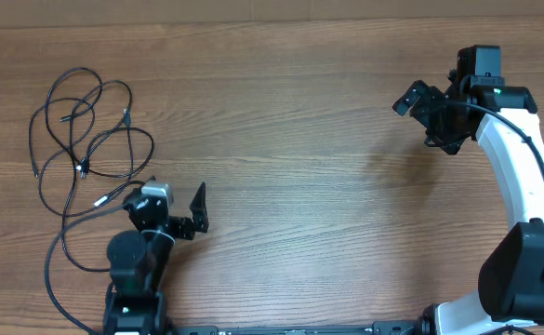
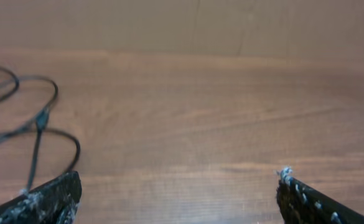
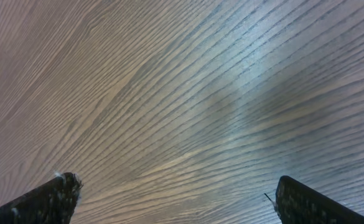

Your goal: Untangle cables

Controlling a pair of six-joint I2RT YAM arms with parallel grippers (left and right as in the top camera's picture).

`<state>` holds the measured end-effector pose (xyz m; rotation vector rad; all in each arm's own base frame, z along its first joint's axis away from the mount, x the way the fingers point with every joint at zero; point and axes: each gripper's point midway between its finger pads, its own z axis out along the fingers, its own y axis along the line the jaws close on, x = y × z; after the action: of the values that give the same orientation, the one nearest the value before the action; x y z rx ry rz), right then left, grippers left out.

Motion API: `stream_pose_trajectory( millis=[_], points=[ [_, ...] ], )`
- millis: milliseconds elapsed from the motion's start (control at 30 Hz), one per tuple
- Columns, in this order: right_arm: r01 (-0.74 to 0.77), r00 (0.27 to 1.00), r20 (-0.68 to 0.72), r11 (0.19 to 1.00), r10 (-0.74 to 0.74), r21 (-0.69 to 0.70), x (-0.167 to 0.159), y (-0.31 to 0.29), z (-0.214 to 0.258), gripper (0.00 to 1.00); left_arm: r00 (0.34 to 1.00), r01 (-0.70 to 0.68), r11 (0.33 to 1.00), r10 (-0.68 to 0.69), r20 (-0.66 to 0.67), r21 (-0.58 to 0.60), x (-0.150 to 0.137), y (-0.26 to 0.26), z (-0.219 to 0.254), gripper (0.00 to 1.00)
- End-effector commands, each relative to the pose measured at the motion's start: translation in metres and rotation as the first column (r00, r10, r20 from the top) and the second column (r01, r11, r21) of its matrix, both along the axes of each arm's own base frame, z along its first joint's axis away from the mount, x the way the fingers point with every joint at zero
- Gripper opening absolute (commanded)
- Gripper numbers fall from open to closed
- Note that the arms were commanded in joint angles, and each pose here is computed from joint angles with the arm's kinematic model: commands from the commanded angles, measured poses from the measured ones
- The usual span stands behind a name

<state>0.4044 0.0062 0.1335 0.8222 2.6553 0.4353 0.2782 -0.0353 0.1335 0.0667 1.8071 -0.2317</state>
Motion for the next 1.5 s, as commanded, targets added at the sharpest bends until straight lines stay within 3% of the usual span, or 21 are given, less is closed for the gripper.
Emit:
stream_pose_trajectory(
  millis=[0,333,400,533,600,1467],
  points=[
    [0.002,1.000,0.016,1.000,-0.002,-0.009,0.002,-0.002,0.005,1.00,0.998,-0.035,0.999,0.033,-0.057,-0.033,-0.012,0.005,-0.025,1.00],
    [0.002,1.000,0.016,1.000,-0.002,-0.009,0.002,-0.002,0.005,1.00,0.991,-0.035,0.999,0.033,-0.128,-0.012,-0.031,0.005,-0.041,0.99],
    [0.002,1.000,0.016,1.000,-0.002,-0.009,0.002,-0.002,0.005,1.00,0.995,-0.031,1.000,0.030,-0.095,-0.003,-0.030,0.005,-0.035,1.00],
    [0.002,1.000,0.016,1.000,-0.001,-0.010,0.002,-0.002,0.005,1.00,0.992,-0.027,1.000,0.027,0.125,-0.003,-0.033,0.005,0.015,1.00],
    [0.002,1.000,0.016,1.000,-0.002,-0.009,0.002,-0.002,0.005,1.00,0.985,-0.027,1.000,0.028,0.172,-0.005,-0.034,0.005,0.026,1.00],
    [0.002,1.000,0.016,1.000,-0.002,-0.009,0.002,-0.002,0.005,1.00,0.984,-0.057,0.998,0.053,0.170,0.021,-0.033,0.011,0.025,1.00]
  ],
)
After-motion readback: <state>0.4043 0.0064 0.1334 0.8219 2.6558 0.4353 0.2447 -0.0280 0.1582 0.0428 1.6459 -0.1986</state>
